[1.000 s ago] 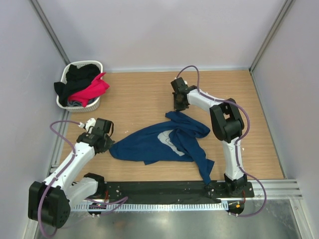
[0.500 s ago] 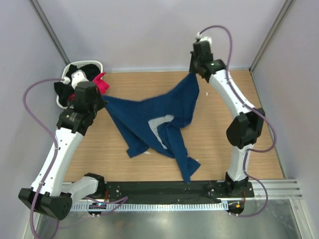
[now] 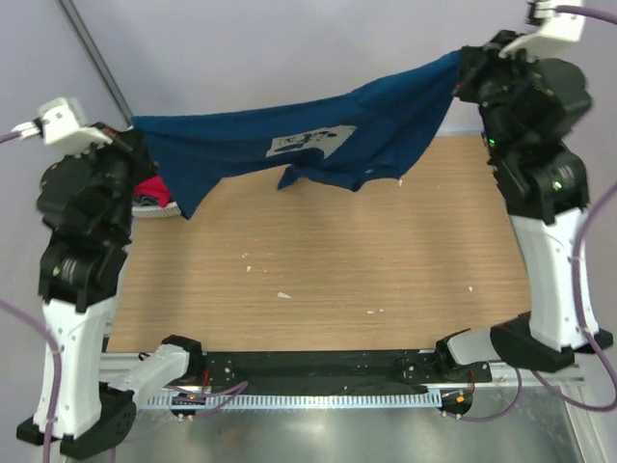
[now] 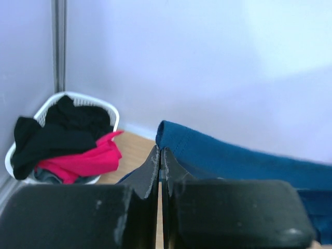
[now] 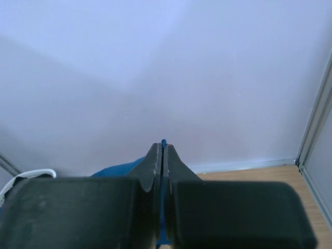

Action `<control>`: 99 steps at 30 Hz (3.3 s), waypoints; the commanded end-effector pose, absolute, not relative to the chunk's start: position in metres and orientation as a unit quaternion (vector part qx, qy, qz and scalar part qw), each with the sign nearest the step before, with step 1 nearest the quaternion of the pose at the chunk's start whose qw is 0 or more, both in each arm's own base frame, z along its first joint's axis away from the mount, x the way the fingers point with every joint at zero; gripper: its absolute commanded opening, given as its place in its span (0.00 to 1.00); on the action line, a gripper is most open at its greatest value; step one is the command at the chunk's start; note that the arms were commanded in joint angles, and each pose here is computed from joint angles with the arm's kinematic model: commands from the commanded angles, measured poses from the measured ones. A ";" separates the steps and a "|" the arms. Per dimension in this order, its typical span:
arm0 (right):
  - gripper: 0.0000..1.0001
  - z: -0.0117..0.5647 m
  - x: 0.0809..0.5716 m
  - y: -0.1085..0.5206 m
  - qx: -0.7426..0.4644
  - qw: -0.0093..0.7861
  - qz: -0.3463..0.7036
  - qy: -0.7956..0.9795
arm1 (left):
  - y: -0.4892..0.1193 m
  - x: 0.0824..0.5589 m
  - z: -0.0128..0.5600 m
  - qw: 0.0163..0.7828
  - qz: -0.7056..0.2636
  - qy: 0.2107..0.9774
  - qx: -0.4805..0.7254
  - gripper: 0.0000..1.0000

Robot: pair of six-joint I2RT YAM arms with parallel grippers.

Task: Fold and stack the t-shirts
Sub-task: Flatten the tshirt out

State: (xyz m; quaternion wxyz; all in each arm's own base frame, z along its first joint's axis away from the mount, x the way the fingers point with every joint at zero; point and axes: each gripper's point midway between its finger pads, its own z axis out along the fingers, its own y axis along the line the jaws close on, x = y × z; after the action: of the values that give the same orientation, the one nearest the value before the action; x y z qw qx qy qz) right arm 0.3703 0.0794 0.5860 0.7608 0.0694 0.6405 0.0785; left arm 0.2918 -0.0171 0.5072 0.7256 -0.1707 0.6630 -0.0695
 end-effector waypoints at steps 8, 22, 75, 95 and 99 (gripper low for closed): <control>0.01 0.656 0.222 0.035 0.036 0.819 0.103 0.563 | 0.024 0.127 0.608 0.829 -0.117 0.521 -0.166 0.00; 0.01 0.634 0.238 -0.022 0.117 0.786 -0.069 0.603 | -0.003 0.213 0.584 0.776 -0.121 0.595 -0.173 0.00; 0.06 0.137 0.683 0.007 -0.001 0.542 -0.139 0.829 | -0.052 0.645 0.100 0.520 -0.019 0.844 -0.133 0.05; 1.00 0.159 0.443 0.086 0.136 0.373 0.085 0.914 | -0.142 0.424 0.195 0.433 -0.109 0.882 -0.149 1.00; 0.99 0.130 0.387 0.083 0.179 0.347 0.079 0.917 | -0.136 0.360 0.160 0.393 -0.091 0.894 -0.197 0.99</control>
State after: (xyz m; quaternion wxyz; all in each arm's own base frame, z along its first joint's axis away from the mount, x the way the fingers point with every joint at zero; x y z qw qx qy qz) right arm 0.4193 0.0838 0.1674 0.3977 0.1220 0.9059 0.0787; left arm 0.3991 -0.1654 0.2053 0.4484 -0.1237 0.8732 -0.1452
